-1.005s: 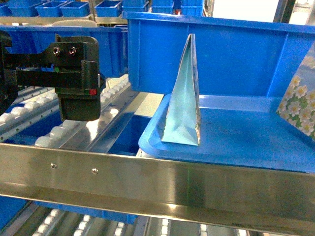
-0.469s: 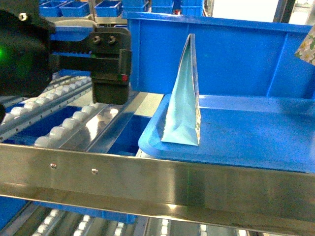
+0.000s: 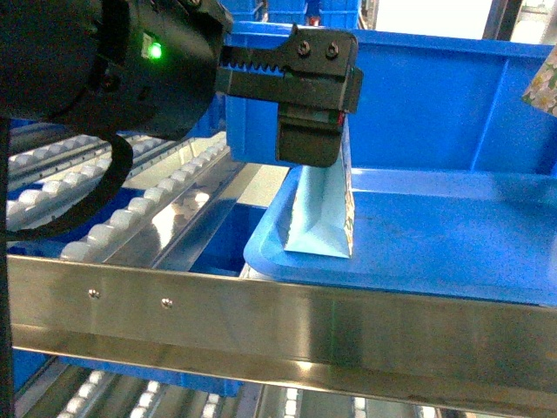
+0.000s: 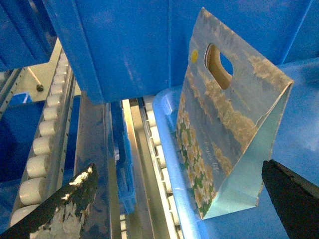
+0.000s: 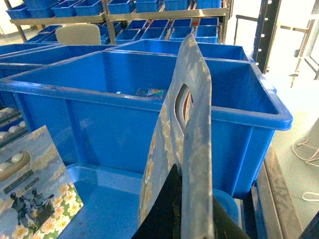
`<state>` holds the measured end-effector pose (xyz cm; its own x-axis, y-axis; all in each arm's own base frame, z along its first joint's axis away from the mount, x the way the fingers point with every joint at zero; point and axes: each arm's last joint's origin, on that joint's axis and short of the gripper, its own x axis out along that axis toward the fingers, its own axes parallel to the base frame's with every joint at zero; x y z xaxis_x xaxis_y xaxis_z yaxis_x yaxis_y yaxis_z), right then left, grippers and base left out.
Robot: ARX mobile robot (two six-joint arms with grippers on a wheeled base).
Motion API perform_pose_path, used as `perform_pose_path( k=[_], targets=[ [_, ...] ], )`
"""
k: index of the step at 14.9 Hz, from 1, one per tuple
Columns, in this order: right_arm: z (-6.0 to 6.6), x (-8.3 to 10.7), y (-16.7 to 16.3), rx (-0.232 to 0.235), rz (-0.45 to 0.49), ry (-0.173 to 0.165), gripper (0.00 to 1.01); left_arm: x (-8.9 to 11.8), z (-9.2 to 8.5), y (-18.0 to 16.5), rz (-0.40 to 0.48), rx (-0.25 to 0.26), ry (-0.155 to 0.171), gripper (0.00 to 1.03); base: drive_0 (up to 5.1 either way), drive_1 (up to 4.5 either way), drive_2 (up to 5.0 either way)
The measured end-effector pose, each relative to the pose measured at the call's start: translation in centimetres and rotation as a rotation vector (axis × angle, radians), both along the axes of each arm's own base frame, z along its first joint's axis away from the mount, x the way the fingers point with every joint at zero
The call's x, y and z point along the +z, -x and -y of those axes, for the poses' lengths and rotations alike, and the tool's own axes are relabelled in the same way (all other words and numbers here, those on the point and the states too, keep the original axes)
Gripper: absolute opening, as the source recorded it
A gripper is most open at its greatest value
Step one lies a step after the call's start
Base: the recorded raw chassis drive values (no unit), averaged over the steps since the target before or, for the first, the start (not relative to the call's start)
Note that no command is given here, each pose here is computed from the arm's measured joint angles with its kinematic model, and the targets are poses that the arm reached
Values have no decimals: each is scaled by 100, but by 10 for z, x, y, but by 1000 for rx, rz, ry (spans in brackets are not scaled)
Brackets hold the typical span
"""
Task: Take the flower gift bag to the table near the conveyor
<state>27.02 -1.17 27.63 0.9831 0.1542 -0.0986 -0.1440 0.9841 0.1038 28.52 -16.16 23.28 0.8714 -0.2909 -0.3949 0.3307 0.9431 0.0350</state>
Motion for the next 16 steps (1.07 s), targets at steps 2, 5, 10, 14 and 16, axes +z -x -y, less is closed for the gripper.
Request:
perform_pose_path(
  k=[2, 5, 10, 14, 16],
  targets=[
    [0, 0, 0, 0, 0, 0, 2, 0, 8, -8, 10, -12, -19, 98, 0, 0, 0],
    [0, 0, 0, 0, 0, 0, 2, -2, 23, -25, -2, -26, -49, 98, 0, 0, 0],
    [0, 0, 0, 0, 0, 0, 2, -5, 26, -28, 13, -22, -62, 98, 0, 0, 0],
    [0, 0, 0, 0, 0, 0, 2, 23, 24, -5, 43, -23, -58, 98, 0, 0, 0],
    [0, 0, 0, 0, 0, 0, 2, 29, 47, -13, 42, -84, -51, 98, 0, 0, 0]
  ],
)
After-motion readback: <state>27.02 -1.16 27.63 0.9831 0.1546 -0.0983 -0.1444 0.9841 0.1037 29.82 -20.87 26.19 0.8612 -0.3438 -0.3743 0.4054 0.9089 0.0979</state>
